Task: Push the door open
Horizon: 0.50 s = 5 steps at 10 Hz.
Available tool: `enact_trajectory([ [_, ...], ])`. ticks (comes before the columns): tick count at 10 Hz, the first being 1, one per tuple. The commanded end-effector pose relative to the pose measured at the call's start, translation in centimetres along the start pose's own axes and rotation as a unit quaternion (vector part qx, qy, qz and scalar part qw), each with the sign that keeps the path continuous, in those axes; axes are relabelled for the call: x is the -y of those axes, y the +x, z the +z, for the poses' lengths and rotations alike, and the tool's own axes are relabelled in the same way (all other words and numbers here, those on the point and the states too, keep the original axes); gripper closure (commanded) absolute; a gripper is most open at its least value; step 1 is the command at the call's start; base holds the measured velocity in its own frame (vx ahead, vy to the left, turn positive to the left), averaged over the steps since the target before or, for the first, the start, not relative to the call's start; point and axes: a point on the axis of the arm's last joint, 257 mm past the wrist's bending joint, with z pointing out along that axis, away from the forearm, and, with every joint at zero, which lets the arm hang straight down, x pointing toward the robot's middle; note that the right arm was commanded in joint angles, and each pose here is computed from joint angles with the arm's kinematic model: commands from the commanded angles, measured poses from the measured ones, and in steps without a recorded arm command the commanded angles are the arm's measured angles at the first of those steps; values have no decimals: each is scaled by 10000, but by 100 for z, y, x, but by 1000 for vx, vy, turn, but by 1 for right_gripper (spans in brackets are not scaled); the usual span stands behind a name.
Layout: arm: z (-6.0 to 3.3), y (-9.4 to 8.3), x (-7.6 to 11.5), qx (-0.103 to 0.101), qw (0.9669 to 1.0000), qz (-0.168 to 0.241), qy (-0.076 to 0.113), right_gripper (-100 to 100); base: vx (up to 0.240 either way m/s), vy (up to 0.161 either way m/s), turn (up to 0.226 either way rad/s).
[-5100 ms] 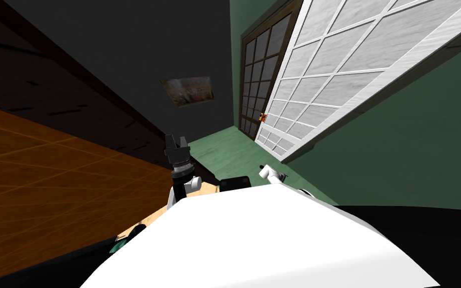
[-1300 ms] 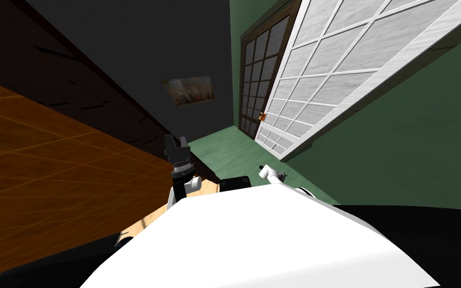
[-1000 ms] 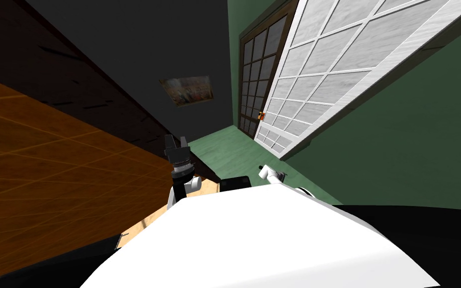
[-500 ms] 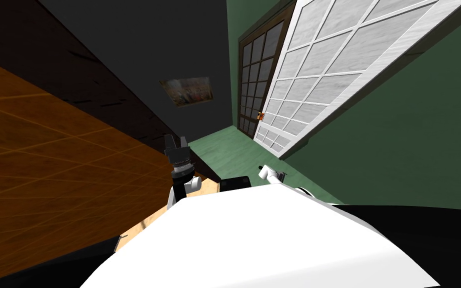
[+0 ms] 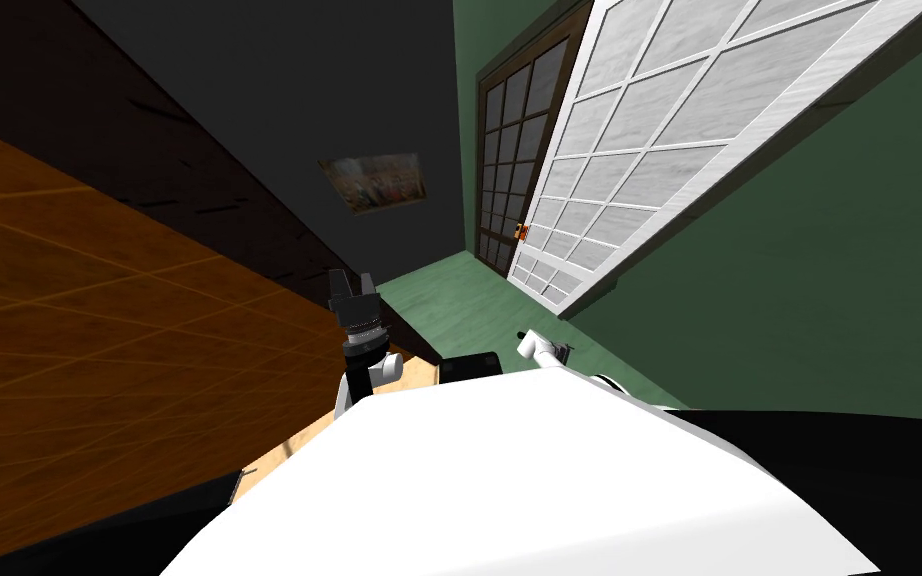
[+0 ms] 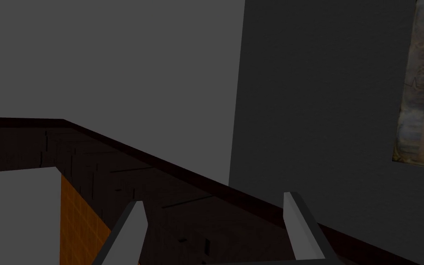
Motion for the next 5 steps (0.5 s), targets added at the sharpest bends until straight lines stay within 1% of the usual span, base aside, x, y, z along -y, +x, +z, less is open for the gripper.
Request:
enact_trajectory([
  [1, 0, 0, 0, 0, 10000, 0, 0, -100, 0, 0, 0],
  [3, 0, 0, 0, 0, 10000, 0, 0, -100, 0, 0, 0],
  [4, 16, 9, 13, -22, 10000, -72, 49, -100, -38, 32, 30],
  [5, 19, 11, 16, -27, 9999, -87, 58, -100, -88, 89, 106],
])
